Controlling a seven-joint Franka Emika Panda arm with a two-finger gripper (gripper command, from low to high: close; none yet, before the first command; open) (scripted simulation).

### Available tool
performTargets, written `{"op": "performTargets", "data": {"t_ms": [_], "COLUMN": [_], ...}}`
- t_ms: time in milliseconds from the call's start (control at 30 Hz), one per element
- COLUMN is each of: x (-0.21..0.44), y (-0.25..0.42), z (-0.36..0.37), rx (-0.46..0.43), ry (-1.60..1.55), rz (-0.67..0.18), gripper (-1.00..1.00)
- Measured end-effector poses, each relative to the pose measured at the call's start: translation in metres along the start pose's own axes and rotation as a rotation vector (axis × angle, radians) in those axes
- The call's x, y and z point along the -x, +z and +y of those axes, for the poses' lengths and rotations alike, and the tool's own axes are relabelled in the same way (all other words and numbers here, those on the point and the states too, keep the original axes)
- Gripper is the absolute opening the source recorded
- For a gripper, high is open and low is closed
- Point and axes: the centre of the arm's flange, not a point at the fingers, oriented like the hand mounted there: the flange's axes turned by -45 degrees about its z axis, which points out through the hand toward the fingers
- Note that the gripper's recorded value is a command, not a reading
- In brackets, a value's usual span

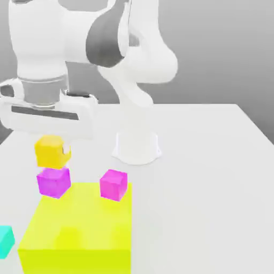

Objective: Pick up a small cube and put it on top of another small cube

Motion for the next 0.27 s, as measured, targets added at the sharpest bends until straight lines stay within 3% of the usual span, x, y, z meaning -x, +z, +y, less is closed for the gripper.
{"op": "performTargets", "data": {"t_ms": [133,167,267], "x": [0.005,0.005,0.005], "y": [0.046,0.054,0.054], "z": [0.006,0.006,0.006], "rx": [-0.004,-0.003,-0.003], "ry": [0.021,0.022,0.022], "rz": [0.000,0.000,0.000], "gripper": [-1.00,1.00,1.00]}}
